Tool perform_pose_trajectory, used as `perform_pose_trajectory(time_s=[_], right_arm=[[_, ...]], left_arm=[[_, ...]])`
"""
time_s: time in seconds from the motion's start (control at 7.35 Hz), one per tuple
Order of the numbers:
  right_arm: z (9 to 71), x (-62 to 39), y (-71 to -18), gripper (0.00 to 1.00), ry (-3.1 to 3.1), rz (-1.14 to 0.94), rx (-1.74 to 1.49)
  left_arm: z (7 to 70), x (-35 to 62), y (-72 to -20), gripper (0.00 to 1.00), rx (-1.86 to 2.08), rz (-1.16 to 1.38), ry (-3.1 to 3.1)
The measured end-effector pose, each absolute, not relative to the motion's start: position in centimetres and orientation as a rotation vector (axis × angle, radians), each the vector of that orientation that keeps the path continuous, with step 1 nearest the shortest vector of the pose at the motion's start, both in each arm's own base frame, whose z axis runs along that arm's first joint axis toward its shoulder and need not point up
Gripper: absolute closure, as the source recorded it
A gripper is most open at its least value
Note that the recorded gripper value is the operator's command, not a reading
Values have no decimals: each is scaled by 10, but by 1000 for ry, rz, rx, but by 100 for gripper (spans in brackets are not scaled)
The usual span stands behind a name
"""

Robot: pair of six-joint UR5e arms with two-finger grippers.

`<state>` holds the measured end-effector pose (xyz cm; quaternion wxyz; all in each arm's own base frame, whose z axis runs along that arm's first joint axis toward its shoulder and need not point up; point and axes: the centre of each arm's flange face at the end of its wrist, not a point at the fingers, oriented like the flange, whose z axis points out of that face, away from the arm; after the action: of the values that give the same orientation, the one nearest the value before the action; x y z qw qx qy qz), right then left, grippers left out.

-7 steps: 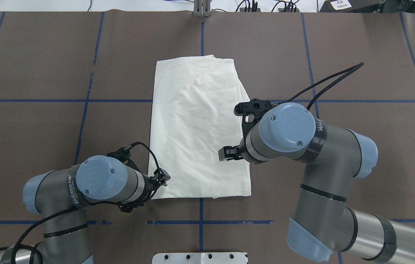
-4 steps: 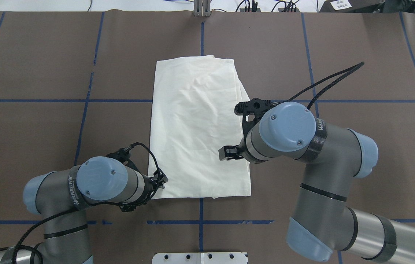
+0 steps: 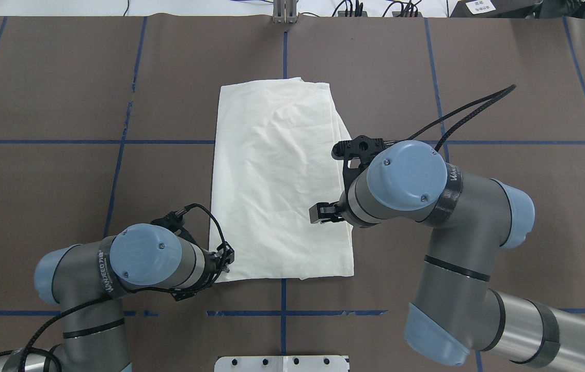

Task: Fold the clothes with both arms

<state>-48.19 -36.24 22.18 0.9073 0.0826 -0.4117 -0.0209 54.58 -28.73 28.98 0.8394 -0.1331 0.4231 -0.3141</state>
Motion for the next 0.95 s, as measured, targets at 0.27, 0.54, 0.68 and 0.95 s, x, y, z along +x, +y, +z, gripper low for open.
perform_pose_trajectory(time_s=[0.27,0.54,0.68,0.95], right_arm=[[222,-481,-363,0,-850,-42,170],[222,-480,-364,0,-850,-40,170],[222,-480,-365,0,-850,-39,170],[222,-479,-366,0,-850,-37,171]], left_arm=[[292,547,-288,47,-275,-668,890],[296,550,-289,58,-270,-671,881],[296,551,-289,76,-270,-672,880],[295,551,-289,100,-270,-672,882]])
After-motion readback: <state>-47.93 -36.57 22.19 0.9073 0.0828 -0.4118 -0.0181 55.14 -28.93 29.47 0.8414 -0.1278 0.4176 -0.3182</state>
